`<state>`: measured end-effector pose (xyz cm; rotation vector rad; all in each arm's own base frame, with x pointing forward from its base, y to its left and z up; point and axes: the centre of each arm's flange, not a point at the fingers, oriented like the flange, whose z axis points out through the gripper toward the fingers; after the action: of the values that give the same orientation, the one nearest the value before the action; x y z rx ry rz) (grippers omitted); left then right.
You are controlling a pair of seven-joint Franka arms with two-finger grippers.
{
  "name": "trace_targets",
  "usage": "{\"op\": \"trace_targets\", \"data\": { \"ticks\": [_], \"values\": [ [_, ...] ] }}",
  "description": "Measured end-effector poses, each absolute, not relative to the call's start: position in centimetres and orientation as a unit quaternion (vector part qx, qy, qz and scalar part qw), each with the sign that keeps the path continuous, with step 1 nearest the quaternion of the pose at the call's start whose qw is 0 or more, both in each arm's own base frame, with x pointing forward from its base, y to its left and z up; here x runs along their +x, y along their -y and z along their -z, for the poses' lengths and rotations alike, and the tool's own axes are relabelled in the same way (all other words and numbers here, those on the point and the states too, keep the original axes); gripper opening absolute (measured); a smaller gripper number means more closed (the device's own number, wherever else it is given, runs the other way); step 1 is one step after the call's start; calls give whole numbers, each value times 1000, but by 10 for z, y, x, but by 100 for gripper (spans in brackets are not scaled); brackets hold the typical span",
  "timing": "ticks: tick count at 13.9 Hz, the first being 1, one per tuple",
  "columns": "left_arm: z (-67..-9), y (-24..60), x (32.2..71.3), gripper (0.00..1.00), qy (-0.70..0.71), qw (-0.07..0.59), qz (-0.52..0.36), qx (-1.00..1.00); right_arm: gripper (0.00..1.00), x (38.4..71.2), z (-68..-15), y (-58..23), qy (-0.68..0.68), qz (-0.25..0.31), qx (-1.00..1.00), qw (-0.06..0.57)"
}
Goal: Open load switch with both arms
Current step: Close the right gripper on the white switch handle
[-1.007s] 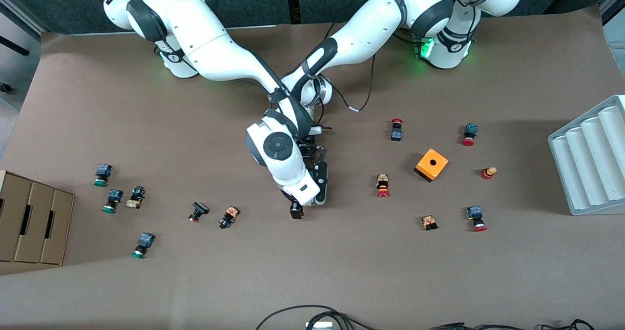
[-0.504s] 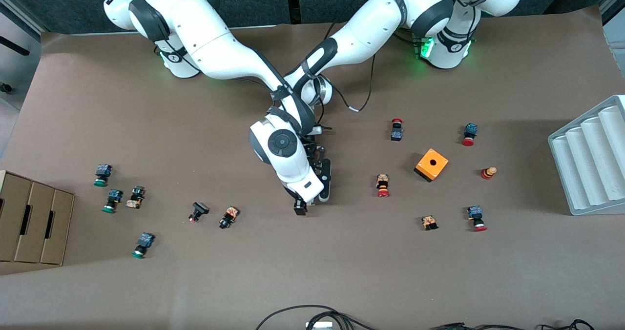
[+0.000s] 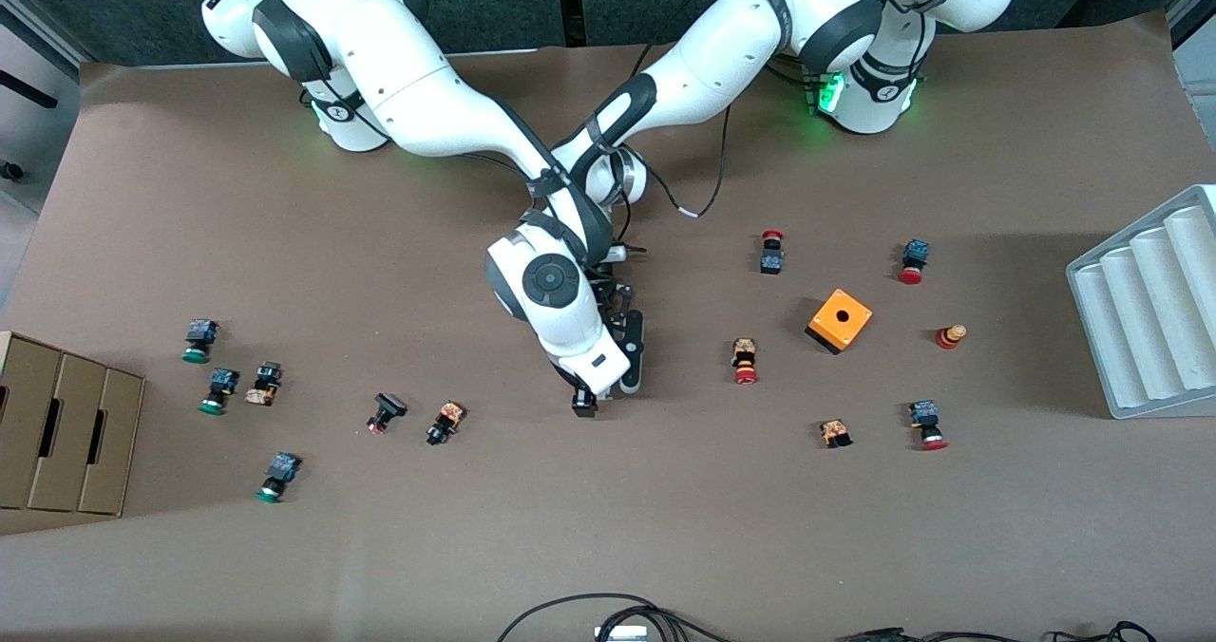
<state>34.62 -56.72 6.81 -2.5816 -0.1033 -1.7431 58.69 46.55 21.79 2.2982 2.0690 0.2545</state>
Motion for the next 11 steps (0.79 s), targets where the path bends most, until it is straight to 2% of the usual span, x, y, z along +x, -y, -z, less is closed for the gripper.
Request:
{"op": "trace_targets", "data": {
  "ticks": [11],
  "values": [
    [-68,567,346,49,32,13,560,-828,68,581,-217,-472,-671,-82,737,19]
  ]
}}
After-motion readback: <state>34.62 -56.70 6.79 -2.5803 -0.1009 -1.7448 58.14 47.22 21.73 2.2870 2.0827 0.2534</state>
